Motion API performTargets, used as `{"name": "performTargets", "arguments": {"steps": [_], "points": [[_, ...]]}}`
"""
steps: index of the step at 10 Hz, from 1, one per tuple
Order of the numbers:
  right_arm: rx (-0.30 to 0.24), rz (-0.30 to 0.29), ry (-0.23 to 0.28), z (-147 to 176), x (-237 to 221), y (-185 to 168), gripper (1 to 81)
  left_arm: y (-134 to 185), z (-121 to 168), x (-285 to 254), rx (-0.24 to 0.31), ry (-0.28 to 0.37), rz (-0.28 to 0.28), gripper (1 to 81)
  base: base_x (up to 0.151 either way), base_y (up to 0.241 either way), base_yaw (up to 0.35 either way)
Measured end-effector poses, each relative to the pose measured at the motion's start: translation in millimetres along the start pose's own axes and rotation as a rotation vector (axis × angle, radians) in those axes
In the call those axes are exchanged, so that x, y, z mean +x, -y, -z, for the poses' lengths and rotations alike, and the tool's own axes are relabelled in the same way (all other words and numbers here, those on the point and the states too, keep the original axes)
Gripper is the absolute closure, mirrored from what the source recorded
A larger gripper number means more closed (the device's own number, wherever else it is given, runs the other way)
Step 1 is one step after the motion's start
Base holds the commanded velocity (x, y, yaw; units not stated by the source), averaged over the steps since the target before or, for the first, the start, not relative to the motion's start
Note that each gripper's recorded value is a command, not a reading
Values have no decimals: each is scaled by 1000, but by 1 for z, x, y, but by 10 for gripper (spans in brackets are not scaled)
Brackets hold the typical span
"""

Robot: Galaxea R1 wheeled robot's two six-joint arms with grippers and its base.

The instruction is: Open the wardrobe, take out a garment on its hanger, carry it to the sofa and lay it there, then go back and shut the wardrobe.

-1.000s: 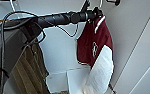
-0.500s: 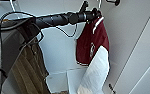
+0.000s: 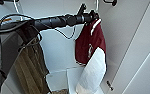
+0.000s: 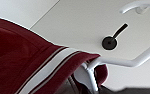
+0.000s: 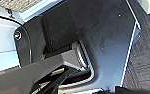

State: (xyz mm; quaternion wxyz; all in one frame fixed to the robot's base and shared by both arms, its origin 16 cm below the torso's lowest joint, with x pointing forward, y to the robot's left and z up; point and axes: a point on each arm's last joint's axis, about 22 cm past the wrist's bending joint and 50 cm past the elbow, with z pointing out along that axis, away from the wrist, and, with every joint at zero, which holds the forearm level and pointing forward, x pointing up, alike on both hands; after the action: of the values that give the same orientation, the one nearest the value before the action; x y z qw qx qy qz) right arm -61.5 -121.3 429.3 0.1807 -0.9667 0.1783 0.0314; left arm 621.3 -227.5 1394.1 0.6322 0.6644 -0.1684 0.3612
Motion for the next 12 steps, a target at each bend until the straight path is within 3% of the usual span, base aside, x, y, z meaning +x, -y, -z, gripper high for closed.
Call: {"name": "performTargets", "arguments": {"steps": [9,12], "points": [[0,2,-2,0,3,1,10,2,-1,-13,-6,22,-8,811,-117,0,0],[14,20,-43,0,22,6,10,-20,8,-19,11,33,-35,811,-127,0,0]]}}
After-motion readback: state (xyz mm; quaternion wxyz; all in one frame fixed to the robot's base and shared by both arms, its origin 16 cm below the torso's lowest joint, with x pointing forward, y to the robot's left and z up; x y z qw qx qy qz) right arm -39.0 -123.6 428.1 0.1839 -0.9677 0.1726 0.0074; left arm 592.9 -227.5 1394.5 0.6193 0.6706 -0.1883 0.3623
